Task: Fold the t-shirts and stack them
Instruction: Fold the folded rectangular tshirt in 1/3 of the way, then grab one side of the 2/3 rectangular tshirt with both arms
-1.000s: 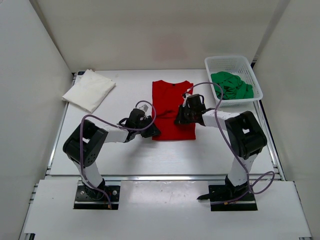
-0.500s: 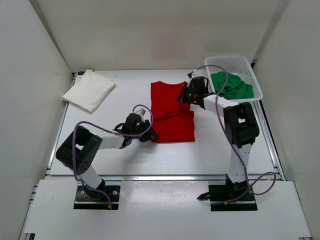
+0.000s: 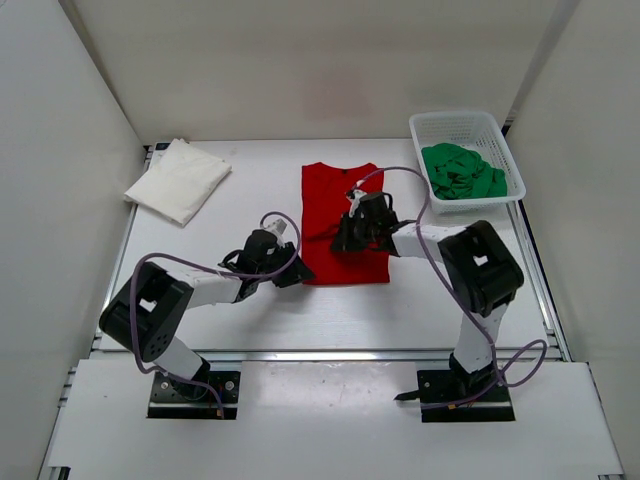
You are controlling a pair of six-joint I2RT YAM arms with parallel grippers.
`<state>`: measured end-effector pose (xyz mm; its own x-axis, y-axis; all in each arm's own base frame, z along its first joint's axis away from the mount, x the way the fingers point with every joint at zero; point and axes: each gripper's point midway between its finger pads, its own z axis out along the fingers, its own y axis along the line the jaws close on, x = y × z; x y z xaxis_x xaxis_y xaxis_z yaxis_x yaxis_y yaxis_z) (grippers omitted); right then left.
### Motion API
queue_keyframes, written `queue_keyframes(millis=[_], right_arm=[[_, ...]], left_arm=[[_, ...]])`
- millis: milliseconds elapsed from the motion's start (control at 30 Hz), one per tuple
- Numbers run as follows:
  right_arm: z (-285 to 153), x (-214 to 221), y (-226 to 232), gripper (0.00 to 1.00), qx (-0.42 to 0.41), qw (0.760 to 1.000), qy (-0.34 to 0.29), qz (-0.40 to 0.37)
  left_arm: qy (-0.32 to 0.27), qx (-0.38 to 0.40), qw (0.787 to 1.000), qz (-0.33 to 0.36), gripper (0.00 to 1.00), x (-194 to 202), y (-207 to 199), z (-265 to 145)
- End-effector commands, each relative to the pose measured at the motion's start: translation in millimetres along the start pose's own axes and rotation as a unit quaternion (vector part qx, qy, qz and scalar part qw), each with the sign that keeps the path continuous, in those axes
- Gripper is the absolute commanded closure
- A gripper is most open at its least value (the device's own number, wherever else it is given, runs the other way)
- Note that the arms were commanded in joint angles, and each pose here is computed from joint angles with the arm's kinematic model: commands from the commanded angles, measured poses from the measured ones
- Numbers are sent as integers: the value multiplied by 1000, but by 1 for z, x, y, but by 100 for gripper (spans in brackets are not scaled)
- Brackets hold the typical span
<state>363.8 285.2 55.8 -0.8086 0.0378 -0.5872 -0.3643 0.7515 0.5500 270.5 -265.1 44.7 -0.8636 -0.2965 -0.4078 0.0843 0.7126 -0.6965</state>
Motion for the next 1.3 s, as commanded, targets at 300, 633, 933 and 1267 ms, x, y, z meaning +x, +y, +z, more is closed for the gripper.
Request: queue_keyframes(millis=[300,633,933,1267], right_arm=[[43,-93,-10,100,-60,995,-69,35],[-12,-88,-15,100,-41,991,-107,64],[-101,11,-52,99,48,986,-130,94],[-99,95,-85,100,82,986,-53,135]], left_arm=[[8,-8,1000,-6,63,13,16,-7],[-21,-25,999,-5,52,-6,27,-22],[-20,-55,998,-9,45,-12,50,-21],[-10,-65,998,-12,42,-7,55,-12]])
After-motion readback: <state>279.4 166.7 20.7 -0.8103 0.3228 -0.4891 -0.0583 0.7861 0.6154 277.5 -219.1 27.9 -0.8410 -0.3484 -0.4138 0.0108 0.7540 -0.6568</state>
